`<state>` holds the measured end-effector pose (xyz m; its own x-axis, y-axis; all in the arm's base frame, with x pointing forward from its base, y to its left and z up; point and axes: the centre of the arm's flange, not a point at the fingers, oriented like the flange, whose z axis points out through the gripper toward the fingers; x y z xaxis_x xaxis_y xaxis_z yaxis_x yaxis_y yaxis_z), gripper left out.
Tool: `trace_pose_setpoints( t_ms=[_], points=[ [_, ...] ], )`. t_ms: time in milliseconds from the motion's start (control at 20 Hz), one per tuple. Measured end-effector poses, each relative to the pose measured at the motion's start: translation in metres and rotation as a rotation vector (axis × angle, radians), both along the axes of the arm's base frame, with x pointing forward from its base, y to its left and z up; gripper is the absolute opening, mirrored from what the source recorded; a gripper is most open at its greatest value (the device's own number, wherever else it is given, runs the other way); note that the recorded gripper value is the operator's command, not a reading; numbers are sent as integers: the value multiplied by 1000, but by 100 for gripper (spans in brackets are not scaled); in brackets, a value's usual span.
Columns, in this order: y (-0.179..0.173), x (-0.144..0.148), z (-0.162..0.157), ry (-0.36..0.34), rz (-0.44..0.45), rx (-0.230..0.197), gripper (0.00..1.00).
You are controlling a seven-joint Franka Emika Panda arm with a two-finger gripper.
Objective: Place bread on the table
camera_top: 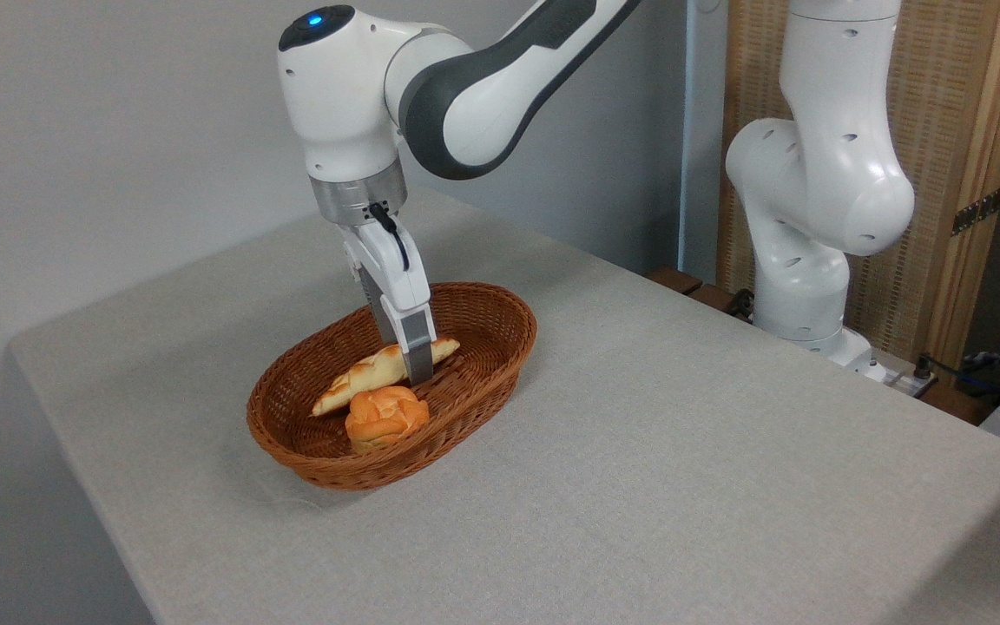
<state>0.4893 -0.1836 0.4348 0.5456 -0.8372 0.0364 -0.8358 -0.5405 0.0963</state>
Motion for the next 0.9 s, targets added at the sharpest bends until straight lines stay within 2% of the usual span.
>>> trace_pose_setpoints(
  t_ms=[100, 150, 900],
  points=[
    [0, 1, 0, -6, -1, 2, 43],
    [0, 2, 0, -14, -1, 1, 38],
    [-4, 2, 2, -26, -9, -1, 38]
  ],
)
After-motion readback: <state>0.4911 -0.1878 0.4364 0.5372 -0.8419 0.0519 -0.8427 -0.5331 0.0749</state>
